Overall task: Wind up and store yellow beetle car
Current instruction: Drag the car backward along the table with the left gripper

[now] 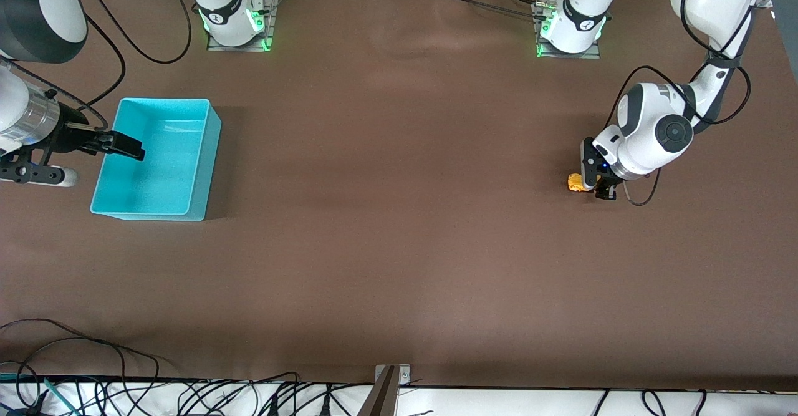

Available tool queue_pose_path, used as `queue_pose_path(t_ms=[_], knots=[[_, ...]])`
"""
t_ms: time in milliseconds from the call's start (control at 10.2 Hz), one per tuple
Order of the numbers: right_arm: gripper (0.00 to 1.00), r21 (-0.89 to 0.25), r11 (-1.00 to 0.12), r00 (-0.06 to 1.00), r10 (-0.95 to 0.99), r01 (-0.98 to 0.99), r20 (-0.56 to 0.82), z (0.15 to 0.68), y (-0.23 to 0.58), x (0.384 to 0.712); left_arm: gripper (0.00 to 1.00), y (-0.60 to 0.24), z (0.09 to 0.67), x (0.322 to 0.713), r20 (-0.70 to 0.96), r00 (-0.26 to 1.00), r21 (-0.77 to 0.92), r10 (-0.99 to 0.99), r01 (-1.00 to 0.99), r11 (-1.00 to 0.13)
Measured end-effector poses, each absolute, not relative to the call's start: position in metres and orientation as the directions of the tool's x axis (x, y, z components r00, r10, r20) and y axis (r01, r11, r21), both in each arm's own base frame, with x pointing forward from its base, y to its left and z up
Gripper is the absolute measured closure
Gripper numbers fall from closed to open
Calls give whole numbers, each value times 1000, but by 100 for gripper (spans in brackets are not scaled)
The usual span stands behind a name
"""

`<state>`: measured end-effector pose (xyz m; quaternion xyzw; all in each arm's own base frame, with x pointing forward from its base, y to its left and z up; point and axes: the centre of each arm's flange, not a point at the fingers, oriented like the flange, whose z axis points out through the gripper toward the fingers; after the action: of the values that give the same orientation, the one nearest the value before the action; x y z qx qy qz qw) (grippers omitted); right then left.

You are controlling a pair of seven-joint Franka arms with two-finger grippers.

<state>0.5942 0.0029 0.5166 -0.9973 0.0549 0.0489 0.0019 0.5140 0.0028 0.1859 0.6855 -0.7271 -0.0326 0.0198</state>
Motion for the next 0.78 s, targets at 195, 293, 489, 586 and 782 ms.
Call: queue_pose_path(t_ms=[195,293,489,586,782], knots=[[0,2,-994,989,-109,-110,-98,517,3,594,55,3,185,513,-15,-66,77,-998,-995,65],[0,1,-994,989,-109,-110,-98,517,3,594,55,5,183,513,-15,-64,81,-998,-995,63],[0,1,-994,989,-109,-110,-98,517,3,594,55,6,183,513,-15,-63,81,-998,-995,61],[0,1,-994,989,-110,-110,-98,517,3,594,55,6,183,513,-15,-62,81,-998,-995,61],[0,2,-994,989,-110,-110,-98,517,3,594,55,12,183,513,-19,-53,81,-998,-995,51]])
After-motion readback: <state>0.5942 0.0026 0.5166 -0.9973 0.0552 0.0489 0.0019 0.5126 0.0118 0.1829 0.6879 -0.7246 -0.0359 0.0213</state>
